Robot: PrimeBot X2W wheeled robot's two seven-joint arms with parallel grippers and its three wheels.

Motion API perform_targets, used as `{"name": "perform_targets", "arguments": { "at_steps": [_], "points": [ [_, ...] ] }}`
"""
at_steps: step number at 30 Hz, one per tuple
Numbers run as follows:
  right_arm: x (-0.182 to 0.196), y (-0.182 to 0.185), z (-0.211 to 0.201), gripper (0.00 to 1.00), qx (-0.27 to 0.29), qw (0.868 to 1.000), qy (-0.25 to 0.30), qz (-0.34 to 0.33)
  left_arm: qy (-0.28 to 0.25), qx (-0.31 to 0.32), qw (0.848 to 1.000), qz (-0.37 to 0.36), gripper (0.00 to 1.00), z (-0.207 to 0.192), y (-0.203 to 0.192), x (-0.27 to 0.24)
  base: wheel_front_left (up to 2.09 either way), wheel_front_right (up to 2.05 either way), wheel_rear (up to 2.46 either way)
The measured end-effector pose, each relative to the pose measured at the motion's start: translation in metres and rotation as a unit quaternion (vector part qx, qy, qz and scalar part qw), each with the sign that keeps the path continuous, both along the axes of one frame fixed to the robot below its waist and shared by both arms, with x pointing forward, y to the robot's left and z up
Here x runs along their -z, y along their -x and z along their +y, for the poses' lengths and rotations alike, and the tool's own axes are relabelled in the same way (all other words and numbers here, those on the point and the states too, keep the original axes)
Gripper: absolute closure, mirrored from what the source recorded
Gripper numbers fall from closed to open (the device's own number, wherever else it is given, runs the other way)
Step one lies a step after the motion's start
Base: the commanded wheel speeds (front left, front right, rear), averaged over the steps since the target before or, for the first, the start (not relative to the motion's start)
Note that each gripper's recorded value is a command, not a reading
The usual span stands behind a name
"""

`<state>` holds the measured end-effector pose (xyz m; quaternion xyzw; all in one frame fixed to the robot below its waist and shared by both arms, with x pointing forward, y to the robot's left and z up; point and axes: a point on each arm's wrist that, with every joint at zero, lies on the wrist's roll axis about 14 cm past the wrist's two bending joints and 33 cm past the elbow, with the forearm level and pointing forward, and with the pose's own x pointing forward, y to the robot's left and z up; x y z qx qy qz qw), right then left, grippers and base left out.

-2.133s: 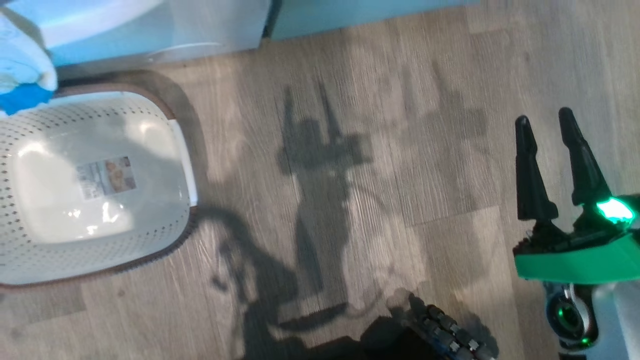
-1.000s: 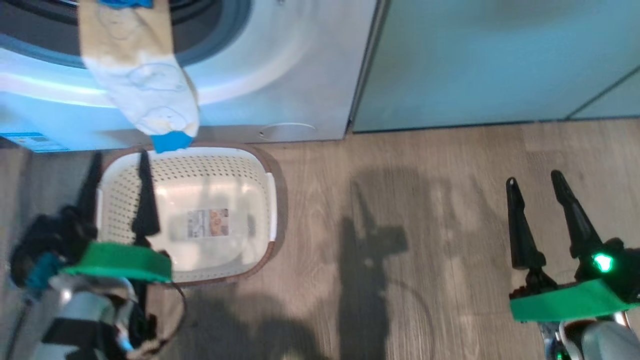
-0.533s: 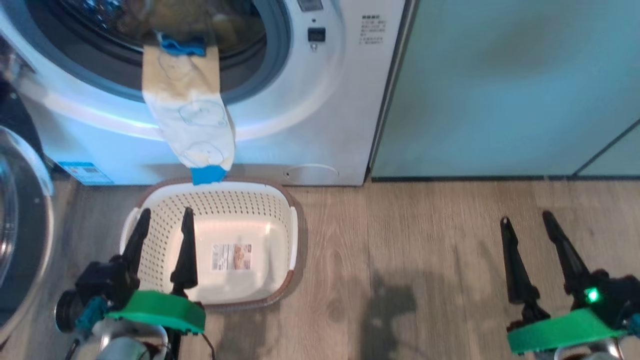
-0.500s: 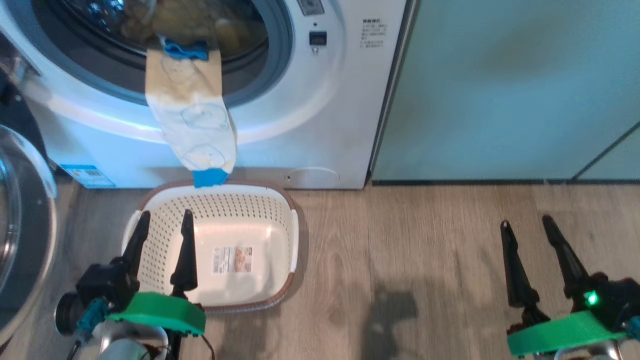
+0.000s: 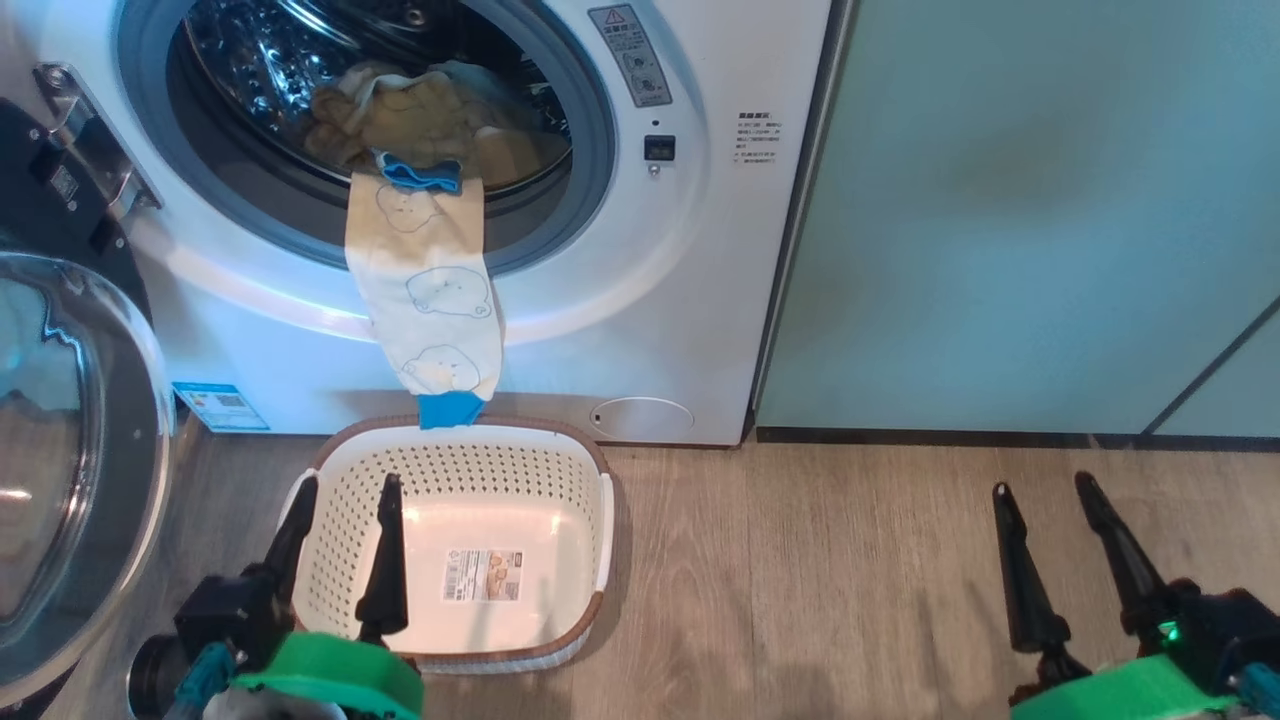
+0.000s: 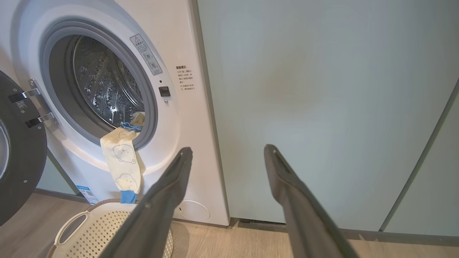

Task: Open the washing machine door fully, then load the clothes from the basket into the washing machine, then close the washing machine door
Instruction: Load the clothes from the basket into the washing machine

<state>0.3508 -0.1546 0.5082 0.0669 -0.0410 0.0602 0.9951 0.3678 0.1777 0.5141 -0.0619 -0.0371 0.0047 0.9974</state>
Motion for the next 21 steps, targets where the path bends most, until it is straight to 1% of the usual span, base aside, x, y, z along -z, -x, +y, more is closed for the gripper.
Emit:
{"name": "perform_targets", "arguments": {
  "at_steps": [11,17,21],
  "points": [
    [0.007,0.002,0.002,0.00,-0.002,1.000,-0.001,0.012,0.001,0.001,1.000,0.011,0.00,-0.002,-0.002,0.007,0.00,0.00,0.00],
    [0.014,-0.001,0.002,0.00,-0.003,1.000,-0.001,0.023,0.000,0.011,0.999,0.033,0.00,-0.006,-0.006,0.022,0.00,0.00,0.00],
    [0.018,-0.002,0.003,0.00,-0.003,1.000,-0.001,0.030,0.005,0.029,0.999,0.042,0.00,-0.015,-0.016,0.029,0.00,0.00,0.00]
  ]
}}
